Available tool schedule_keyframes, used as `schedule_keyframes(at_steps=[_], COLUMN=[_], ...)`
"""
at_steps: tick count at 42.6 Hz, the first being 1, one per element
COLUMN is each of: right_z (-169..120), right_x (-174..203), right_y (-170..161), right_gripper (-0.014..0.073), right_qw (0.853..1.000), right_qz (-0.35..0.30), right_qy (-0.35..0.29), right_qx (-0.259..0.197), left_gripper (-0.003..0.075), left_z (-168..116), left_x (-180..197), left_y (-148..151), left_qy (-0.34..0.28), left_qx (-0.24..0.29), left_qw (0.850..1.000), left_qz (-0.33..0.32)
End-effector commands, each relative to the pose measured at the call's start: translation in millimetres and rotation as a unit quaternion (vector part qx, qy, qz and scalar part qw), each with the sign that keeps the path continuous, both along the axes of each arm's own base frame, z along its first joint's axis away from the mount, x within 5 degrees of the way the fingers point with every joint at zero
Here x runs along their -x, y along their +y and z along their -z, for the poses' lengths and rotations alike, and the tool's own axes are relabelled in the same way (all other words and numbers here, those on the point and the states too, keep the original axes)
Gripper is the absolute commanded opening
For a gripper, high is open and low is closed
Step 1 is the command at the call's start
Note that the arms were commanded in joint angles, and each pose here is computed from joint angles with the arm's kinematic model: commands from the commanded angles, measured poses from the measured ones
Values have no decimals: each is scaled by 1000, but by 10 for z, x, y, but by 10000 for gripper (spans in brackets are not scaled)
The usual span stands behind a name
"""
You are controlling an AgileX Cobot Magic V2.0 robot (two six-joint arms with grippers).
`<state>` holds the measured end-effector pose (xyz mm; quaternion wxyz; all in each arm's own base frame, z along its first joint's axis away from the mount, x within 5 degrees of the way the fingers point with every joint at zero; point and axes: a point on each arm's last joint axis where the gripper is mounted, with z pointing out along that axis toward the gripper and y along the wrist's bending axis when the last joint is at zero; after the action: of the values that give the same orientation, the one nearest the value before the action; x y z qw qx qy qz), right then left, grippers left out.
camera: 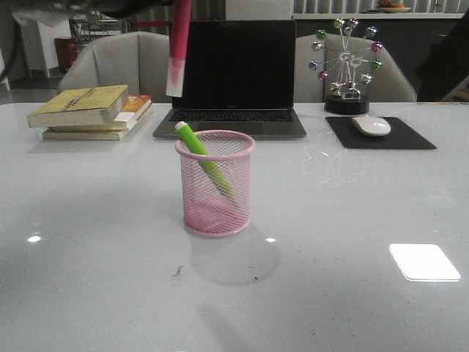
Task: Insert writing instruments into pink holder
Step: 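Lift the pink marker upright with the left gripper toward the holder, then lower the pink marker into the holder and open the left gripper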
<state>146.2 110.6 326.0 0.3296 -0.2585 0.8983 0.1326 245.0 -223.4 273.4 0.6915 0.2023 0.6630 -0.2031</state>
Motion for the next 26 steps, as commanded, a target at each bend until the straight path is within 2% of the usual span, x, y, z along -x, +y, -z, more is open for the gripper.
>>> schedule_keyframes(at_steps=[1,10,17,26], right_z=[-184,-184,-184,-184], right_x=[-22,-22,-22,-22], right_y=[-5,-5,-5,-5], right_gripper=[340,340,340,340], right_qw=[998,998,998,998], right_qz=[4,4,4,4], right_qy=[-46,-46,-46,-46], right_qx=[-31,-31,-31,-31], left_gripper=[97,97,97,98], left_z=[-140,193,402,604], left_x=[-13,-106,-115,-153], left_y=[-66,-213,-322,-362], left_qy=[-88,-125,-121,-98], left_qx=[54,47,30,9], left_qw=[995,991,992,995], left_qz=[-14,-11,27,28])
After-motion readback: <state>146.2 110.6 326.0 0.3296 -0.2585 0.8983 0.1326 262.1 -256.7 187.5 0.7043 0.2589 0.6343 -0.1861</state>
